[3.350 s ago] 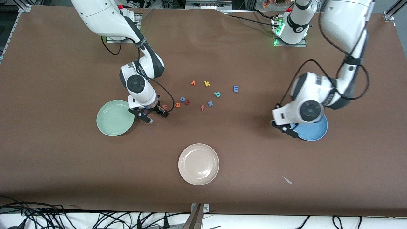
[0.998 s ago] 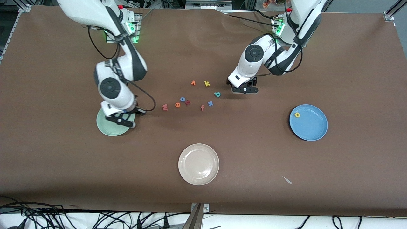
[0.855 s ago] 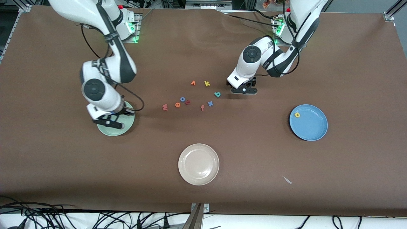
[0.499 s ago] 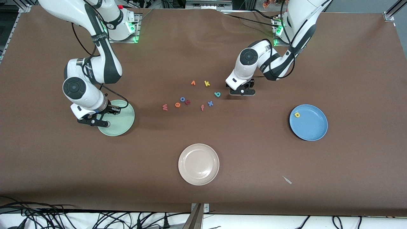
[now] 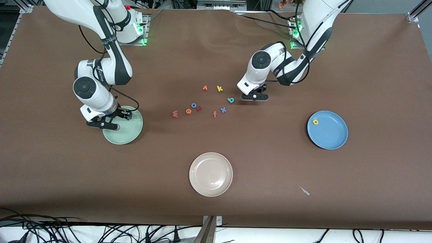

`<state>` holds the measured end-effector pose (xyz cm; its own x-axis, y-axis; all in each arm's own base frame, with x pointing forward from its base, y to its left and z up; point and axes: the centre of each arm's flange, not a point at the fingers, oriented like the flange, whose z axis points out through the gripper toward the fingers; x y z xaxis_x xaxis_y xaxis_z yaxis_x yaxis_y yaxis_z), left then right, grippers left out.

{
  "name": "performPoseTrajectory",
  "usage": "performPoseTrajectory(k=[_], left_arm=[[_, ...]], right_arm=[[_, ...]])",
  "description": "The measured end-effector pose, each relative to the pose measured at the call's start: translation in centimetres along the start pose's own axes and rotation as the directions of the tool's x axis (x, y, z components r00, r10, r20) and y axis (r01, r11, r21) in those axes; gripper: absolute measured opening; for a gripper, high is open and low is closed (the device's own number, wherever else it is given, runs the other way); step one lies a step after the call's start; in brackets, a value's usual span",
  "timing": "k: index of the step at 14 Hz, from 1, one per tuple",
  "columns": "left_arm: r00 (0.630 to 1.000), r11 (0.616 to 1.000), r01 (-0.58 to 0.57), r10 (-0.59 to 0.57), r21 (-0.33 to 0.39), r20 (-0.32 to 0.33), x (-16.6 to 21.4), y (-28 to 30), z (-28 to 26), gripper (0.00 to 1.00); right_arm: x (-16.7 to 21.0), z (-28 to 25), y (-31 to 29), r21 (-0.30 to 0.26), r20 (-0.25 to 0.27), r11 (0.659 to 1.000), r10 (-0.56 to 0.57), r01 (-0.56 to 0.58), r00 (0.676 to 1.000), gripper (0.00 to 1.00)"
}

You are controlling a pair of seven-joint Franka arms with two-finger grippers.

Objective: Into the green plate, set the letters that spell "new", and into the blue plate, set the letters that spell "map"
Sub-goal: 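Place the green letter on the green plate with the right gripper, then place the blue 3 on the blue plate with the left gripper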

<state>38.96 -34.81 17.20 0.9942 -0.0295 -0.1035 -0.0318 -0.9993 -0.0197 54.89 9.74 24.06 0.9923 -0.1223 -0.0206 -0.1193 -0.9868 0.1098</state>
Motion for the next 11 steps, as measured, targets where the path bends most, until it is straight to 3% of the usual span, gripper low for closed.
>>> performPoseTrajectory(k=[2, 4, 7, 9, 11], left_arm=[[1.000, 1.000, -0.006, 0.006, 0.005, -0.005, 0.1, -0.1, 0.0, 0.27], [1.000, 0.999, 0.003, -0.003, 0.034, 0.004, 0.9, -0.8, -0.2, 0.27], [0.997, 0.988, -0.027, 0.016, 0.152, 0.070, 4.9, -3.1, -2.9, 0.27], [0.991, 0.978, -0.090, 0.069, 0.187, 0.118, 8.2, -5.8, -5.4, 0.27], [0.972, 0.966, -0.178, 0.143, 0.190, 0.186, 11.7, -10.8, -7.6, 0.27]], right_arm=[[-0.6, -0.9, -2.0, 0.020, -0.009, 1.000, -0.010, 0.010, 1.000, 0.73], [-2.1, -1.9, -6.0, 0.047, -0.016, 0.999, -0.015, 0.016, 1.000, 0.83], [-5.2, -3.0, -12.1, 0.080, -0.017, 0.995, -0.055, 0.057, 0.998, 0.89], [-7.0, -3.5, -14.9, 0.096, -0.020, 0.990, -0.100, 0.101, 0.995, 0.98], [-8.2, -4.0, -17.1, 0.120, -0.046, 0.982, -0.139, 0.144, 0.989, 0.98]])
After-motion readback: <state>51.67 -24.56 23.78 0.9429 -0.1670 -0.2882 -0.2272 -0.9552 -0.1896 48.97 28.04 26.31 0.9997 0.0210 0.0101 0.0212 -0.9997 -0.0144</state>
